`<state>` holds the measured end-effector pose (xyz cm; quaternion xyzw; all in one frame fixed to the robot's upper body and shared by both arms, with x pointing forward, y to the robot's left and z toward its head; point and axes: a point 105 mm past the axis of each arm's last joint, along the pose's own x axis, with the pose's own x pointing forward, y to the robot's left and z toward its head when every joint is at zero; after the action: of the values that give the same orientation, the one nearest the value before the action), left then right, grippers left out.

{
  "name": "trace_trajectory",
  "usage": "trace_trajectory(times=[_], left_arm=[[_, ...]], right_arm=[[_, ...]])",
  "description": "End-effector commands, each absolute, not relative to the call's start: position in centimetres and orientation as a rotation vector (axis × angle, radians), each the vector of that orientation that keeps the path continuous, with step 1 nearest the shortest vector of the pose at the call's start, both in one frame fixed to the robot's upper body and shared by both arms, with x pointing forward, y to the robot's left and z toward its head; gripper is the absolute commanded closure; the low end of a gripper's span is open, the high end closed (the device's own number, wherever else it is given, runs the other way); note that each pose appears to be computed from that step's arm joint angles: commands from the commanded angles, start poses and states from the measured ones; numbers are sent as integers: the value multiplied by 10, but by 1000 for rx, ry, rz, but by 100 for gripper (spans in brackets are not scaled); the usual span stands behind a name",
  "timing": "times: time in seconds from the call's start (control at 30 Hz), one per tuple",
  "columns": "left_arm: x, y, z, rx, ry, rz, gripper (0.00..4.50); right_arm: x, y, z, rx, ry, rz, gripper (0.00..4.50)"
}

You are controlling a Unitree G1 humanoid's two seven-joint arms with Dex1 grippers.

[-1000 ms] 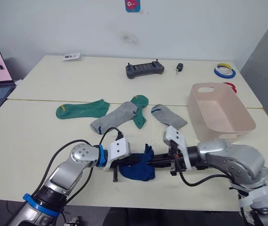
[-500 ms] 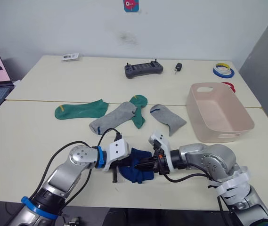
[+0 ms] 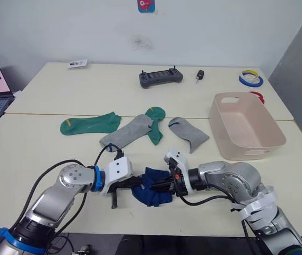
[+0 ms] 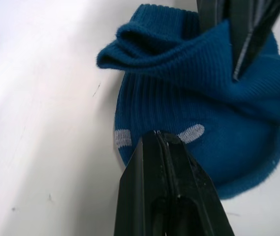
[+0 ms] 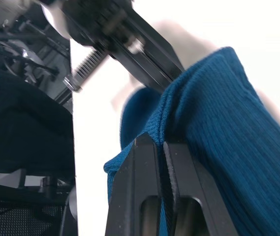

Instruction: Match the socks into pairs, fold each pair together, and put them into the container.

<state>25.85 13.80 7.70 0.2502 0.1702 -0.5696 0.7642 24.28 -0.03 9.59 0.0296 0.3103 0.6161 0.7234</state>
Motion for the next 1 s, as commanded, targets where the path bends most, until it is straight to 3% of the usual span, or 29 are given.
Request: trace_trajectory(times=[0.03, 0.43, 0.57, 0.87, 1.0], left_arm=[[255, 137, 65, 545, 412, -1248, 450], [254, 139, 66, 543, 411, -1239, 450], [257, 146, 72, 530, 402, -1207, 450], [250, 175, 100, 392, 411, -1107, 450], [258, 194, 124, 354, 369, -1032, 450]], right_arm=[[237, 9, 105, 68, 651, 1411, 447], [237, 24, 97, 68, 670, 1404, 447], [241, 23, 101, 75, 649, 1380, 338], [237, -4, 128, 97, 601, 1371, 21], [236, -18, 144, 67, 504, 1350, 10]])
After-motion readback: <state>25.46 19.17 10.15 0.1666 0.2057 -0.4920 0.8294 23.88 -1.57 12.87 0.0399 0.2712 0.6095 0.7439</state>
